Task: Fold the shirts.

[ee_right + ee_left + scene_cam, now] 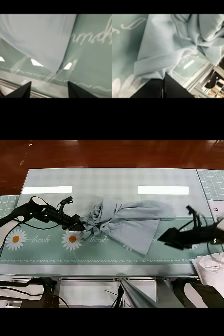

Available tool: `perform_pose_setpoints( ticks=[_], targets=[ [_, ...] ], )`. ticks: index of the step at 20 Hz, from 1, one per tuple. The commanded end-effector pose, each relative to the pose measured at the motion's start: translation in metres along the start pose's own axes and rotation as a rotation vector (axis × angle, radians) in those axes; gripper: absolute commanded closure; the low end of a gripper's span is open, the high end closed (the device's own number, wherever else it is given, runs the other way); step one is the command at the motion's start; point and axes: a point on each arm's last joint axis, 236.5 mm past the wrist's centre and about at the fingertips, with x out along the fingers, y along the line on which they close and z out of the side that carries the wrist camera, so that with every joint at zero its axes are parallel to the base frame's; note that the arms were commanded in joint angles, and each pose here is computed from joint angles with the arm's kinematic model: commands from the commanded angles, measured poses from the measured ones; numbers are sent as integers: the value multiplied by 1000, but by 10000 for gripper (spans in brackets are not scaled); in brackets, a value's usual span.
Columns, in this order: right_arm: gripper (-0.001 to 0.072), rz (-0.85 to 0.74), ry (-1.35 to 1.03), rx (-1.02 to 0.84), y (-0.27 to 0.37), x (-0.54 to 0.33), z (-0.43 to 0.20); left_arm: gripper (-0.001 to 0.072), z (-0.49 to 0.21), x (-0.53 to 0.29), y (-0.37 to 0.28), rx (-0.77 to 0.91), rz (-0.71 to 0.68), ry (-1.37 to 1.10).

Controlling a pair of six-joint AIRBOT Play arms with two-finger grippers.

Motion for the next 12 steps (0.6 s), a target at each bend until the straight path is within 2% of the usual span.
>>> perform_pose_setpoints(
  ticks=[1,4,12],
  targets=[
    [167,104,-33,143,-10,41,-36,675,-4,-1,-3,17,-13,15],
    [167,103,-71,196,-16,48,-32,675,-1,-1,-7,30,-25,5],
    [167,2,-190,183,-3,83,-15,675,3,-2,-13,34,-49,-12]
  ],
)
